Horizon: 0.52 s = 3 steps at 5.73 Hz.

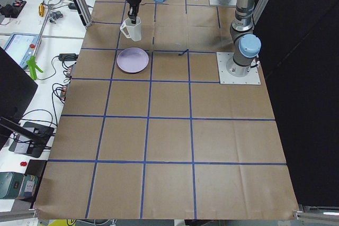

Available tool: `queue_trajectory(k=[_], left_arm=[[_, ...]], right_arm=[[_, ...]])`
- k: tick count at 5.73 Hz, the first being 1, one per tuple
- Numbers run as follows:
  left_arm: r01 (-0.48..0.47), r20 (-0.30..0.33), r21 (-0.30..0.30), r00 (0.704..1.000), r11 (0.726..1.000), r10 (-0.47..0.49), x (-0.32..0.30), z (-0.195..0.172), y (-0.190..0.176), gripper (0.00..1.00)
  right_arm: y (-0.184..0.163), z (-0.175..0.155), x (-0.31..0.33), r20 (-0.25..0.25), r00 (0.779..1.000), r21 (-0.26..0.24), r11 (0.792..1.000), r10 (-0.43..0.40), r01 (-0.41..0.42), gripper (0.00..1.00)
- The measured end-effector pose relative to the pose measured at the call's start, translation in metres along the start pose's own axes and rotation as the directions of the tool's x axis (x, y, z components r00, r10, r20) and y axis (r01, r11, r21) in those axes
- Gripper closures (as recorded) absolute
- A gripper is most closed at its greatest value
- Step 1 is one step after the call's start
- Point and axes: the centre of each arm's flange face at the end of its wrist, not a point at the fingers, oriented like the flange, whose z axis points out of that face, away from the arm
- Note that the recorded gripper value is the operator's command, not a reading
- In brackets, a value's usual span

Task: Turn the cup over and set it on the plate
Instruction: 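Carry the cup with the left gripper over the lavender plate, then rotate the cup upright and lower it onto the plate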

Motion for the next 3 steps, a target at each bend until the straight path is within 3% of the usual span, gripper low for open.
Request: queue_trajectory(k=[3], left_arm=[[-0.011,0.007,0.021,1.0,1.0,0.011,0.007,0.109,-0.012,1.0]], right_arm=[[0.0,0.0,0.0,0.0,1.0,-0.001,1.0,0.0,0.0,0.0]])
